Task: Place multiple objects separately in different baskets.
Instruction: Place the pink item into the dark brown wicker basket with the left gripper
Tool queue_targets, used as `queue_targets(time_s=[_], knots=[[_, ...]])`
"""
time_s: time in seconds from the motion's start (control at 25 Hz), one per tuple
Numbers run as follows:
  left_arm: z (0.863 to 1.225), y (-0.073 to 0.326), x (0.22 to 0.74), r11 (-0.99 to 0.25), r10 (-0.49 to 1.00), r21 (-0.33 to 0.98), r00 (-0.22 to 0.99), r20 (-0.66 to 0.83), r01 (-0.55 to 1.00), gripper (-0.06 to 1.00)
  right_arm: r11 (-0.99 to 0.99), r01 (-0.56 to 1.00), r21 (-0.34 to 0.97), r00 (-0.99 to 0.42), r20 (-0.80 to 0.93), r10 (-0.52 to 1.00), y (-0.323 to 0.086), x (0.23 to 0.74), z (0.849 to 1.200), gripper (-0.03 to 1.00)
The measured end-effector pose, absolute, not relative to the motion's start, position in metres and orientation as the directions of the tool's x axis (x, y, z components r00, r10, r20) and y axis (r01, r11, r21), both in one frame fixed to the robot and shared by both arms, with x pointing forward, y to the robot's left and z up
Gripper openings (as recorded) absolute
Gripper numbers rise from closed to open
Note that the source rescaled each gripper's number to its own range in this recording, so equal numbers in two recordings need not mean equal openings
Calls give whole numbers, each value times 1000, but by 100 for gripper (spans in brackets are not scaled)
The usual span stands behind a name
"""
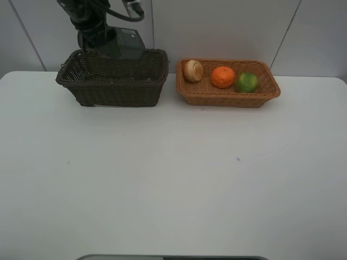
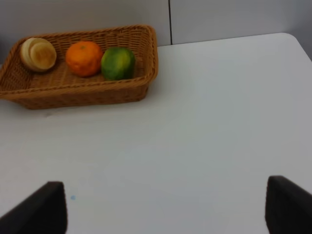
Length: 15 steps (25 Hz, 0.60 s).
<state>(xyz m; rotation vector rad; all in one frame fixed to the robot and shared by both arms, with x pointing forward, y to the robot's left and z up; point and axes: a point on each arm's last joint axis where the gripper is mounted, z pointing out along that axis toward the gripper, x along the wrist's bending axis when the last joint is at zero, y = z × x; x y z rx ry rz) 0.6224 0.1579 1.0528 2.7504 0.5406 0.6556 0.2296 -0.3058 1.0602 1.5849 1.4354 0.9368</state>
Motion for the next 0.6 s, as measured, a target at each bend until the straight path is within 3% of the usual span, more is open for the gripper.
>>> queue_targets(time_s=[0.4,0.6], knots=[[1026,216,655,-841,533,328,757,377,430,84,-52,416,908,89,16,996,-306,230,1060,76],[1004,225,672,-828,555,349,731,397,440,84,-52,416,908,89,16,996,-306,230,1060,76]])
